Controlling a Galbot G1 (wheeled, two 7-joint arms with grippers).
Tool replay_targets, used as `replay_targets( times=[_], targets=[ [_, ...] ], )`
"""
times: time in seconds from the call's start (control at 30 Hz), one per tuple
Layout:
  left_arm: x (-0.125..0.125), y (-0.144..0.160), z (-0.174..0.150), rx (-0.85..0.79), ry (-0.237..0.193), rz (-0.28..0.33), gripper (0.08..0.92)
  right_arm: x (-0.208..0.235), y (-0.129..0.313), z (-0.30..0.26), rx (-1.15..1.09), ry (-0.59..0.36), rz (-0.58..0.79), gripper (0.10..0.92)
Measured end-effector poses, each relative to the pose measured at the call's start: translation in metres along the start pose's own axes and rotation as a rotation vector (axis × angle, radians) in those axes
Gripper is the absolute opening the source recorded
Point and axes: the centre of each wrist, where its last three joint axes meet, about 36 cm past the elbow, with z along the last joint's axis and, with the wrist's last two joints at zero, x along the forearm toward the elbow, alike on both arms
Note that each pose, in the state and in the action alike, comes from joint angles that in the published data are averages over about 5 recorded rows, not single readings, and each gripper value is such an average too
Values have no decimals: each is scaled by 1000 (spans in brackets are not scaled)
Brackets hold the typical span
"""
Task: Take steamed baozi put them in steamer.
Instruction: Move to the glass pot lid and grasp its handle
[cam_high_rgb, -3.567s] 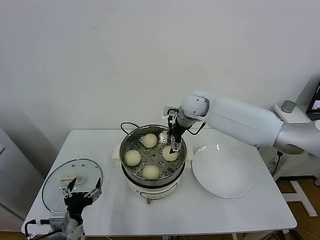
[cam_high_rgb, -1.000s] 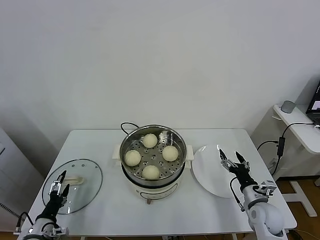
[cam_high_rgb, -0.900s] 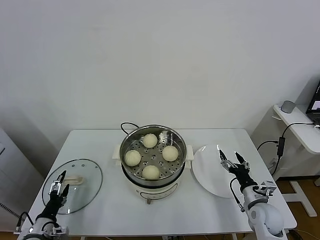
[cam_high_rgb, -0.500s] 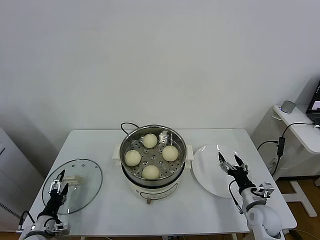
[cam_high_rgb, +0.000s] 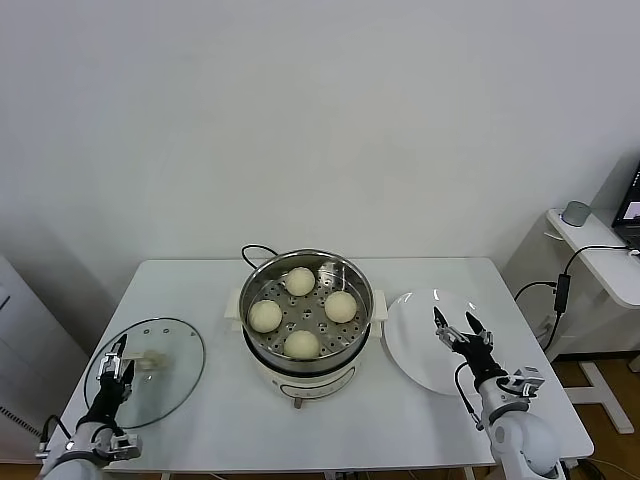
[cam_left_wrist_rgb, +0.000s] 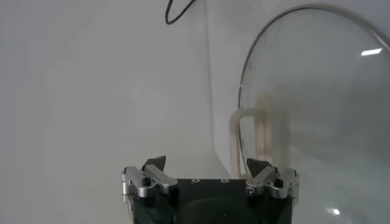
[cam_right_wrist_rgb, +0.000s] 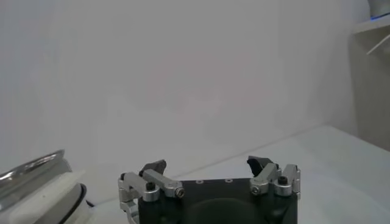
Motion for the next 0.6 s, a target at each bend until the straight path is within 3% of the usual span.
replay_targets(
  times=[0.6],
  targets=[
    [-27, -1, -4, 15, 44, -5, 823, 0, 0, 9, -4, 13, 11, 823]
  ],
)
